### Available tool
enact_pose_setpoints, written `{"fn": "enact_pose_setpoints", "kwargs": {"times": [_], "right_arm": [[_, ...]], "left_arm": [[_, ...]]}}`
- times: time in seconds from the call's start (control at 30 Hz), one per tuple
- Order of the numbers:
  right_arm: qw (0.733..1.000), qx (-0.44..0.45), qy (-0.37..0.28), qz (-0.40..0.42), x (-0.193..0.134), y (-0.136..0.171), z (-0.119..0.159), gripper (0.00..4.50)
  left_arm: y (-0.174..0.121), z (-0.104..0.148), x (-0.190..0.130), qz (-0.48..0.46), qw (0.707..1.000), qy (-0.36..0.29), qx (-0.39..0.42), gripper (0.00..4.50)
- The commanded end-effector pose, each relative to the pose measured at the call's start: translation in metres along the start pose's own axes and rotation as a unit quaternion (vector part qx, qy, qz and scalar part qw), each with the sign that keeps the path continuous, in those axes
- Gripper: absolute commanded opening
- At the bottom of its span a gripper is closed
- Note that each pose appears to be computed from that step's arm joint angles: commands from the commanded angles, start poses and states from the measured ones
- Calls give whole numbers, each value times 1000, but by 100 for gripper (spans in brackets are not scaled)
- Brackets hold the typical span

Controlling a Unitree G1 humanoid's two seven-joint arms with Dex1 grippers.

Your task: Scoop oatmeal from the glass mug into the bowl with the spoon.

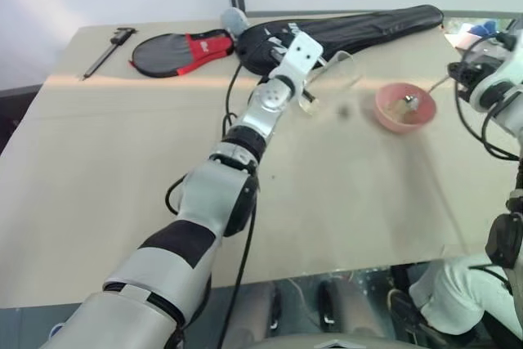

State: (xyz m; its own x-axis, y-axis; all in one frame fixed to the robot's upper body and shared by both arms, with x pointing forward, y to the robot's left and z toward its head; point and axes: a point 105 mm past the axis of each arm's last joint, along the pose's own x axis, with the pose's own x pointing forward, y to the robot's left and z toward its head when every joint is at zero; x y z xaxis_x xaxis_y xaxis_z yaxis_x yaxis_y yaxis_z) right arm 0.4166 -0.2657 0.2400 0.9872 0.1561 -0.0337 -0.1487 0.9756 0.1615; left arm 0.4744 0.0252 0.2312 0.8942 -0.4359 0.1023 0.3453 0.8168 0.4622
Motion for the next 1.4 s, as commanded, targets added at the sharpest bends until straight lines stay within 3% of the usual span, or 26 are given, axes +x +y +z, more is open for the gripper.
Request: {"fn": "enact_pose_setpoints", "kwargs": {"times": [0.03,0.17,0.3,0.47,0.67,0.87,1.2,1.4], "right_arm": [[985,-161,-60,34,-5,27,30,0],[939,-326,-94,61,-11,55,32,0],[915,-375,-126,76,-23,70,37,0],[960,-187,-195,69,-47,67,75,0],[962,24,-224,157,-69,103,90,0],[958,67,-189,204,-68,138,70,0],[961,73,-133,232,-48,162,40,0],[957,36,-58,282,-32,196,-6,0]], "left_arm": [[9,27,0,11,998,-57,-21,2],[10,27,-3,10,997,-74,-29,2],[10,22,-9,10,996,-84,-42,2],[4,7,-17,4,995,-86,-50,2],[-1,-4,-24,0,995,-84,-55,2],[-2,1,-28,2,993,-97,-64,2],[2,16,-53,12,985,-140,-100,2],[8,4,-72,28,983,-130,-123,2]]}}
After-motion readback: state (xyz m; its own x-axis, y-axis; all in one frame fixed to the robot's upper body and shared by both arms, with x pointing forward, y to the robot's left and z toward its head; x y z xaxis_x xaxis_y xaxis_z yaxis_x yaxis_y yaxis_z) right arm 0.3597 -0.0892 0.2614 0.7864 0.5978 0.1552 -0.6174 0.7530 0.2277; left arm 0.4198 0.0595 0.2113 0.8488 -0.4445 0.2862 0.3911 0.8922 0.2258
